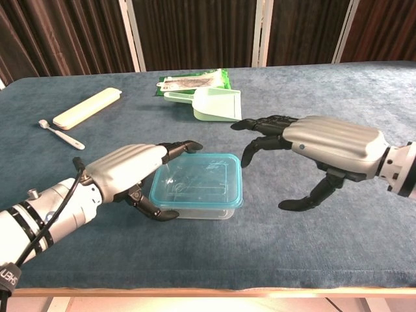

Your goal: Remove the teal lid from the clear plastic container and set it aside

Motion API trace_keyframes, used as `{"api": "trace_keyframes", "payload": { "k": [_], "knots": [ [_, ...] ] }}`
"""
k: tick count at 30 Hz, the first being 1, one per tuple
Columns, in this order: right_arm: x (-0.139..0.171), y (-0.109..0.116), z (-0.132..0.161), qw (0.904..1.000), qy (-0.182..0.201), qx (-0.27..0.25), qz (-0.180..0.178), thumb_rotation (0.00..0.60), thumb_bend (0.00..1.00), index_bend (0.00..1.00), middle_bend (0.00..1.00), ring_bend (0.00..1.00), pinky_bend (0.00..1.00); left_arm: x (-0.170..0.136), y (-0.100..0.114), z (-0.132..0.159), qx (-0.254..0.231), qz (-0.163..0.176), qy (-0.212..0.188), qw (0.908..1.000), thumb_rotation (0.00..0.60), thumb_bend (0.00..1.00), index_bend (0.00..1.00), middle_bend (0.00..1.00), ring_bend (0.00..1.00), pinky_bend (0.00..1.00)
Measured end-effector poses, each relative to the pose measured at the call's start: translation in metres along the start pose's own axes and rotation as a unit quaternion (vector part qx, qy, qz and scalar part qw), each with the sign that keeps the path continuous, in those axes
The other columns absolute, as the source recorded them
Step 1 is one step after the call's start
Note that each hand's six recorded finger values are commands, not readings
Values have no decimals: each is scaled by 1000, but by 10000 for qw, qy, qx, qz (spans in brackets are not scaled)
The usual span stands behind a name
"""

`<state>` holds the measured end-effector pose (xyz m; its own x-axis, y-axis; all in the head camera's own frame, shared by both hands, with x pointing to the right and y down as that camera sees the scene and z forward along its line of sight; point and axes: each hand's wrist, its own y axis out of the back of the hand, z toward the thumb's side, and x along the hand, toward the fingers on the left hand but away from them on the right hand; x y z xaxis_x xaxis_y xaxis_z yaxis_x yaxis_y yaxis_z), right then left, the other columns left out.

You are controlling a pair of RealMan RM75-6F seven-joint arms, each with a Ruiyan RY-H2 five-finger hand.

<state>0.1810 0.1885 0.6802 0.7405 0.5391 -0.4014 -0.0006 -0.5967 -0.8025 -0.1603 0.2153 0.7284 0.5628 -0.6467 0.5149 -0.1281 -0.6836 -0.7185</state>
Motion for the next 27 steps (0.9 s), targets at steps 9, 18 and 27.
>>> {"api": "trace_keyframes", "payload": {
  "k": [9, 18, 27],
  "knots": [
    [-20, -15, 24, 9999, 138, 28, 56, 600, 349, 522, 26, 0, 0, -2, 3, -1, -5, 10, 5, 10000, 600, 274, 0, 800, 549, 796],
    [-38, -17, 36, 9998, 139, 101, -111, 600, 370, 564, 51, 0, 0, -3, 0, -1, 62, -19, -11, 10000, 600, 274, 0, 806, 560, 804],
    [-47, -17, 39, 9998, 77, 138, -137, 600, 370, 589, 56, 0, 0, -5, -1, -2, 130, -37, -4, 9999, 600, 274, 0, 808, 562, 807]
  ]
}}
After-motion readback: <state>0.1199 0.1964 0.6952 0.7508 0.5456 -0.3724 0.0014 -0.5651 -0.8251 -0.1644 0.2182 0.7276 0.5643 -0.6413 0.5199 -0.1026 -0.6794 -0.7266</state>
